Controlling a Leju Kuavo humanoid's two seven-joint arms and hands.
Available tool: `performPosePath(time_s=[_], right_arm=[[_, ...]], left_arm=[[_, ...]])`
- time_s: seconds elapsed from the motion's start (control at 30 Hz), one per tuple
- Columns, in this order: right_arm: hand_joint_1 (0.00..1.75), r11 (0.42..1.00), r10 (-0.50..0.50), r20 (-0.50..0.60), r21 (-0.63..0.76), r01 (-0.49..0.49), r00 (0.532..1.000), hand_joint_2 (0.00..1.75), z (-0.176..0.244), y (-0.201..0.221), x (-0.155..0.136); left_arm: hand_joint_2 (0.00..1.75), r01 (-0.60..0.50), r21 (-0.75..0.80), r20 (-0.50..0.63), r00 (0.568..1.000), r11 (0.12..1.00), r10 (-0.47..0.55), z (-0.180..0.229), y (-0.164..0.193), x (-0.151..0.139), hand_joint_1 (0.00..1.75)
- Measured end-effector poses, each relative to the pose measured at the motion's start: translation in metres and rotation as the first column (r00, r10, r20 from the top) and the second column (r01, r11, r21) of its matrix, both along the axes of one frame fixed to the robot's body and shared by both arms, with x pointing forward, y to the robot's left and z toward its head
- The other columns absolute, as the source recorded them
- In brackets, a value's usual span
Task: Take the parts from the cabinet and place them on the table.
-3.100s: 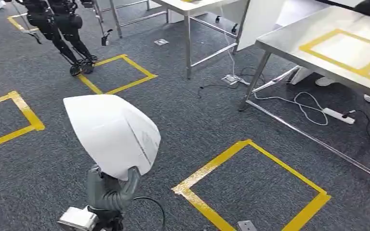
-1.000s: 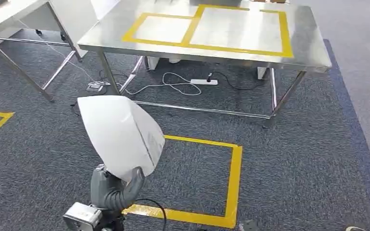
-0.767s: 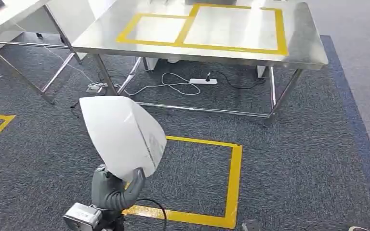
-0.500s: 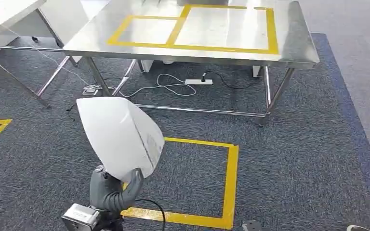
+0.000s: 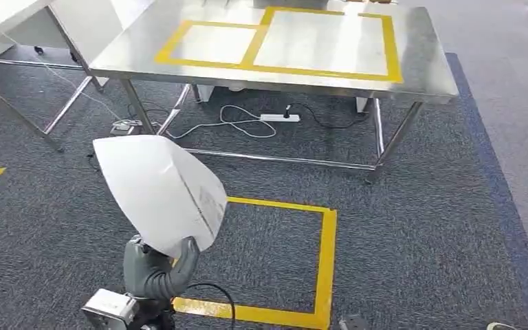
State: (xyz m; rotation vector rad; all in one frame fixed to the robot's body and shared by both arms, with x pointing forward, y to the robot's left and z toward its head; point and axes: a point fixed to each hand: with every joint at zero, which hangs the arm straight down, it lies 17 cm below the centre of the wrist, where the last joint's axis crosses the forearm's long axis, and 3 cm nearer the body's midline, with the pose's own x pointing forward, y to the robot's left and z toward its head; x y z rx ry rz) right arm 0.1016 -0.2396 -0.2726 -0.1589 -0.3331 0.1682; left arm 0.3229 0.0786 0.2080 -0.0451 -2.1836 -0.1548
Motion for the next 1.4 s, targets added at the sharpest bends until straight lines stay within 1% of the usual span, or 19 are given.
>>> performPosePath(time_s=[0.2, 0.3, 0.9, 1.03, 1.4], right_arm=[[0.00, 1.000, 0.001, 0.006, -0.001, -0.001, 1.000, 0.00, 0.0006, -0.0005, 0.0038], [0.00, 1.000, 0.001, 0.003, -0.004, -0.001, 1.000, 0.00, 0.0000, -0.0019, 0.0005], [0.00, 1.000, 0.003, 0.010, -0.001, -0.003, 1.000, 0.00, 0.0009, -0.0006, 0.0045], [0.00, 1.000, 0.004, 0.003, -0.001, -0.004, 1.000, 0.00, 0.0000, -0.0005, -0.0003], [0.00, 1.000, 0.004, 0.005, -0.005, -0.004, 1.000, 0.00, 0.0002, -0.0032, 0.0019]], left_arm=[[1.75, -0.001, -0.008, 0.005, 1.000, 1.000, 0.001, 0.0012, 0.0012, 0.0000, 1.75], [1.75, -0.001, -0.014, 0.005, 1.000, 1.000, 0.001, 0.0020, 0.0020, 0.0002, 1.75], [1.75, -0.004, -0.016, 0.011, 1.000, 1.000, 0.004, 0.0035, 0.0030, -0.0009, 1.75], [1.75, -0.004, -0.018, 0.007, 1.000, 1.000, 0.004, 0.0025, 0.0031, -0.0013, 1.75], [1.75, -0.004, -0.019, 0.017, 1.000, 1.000, 0.004, 0.0057, 0.0034, -0.0003, 1.75]])
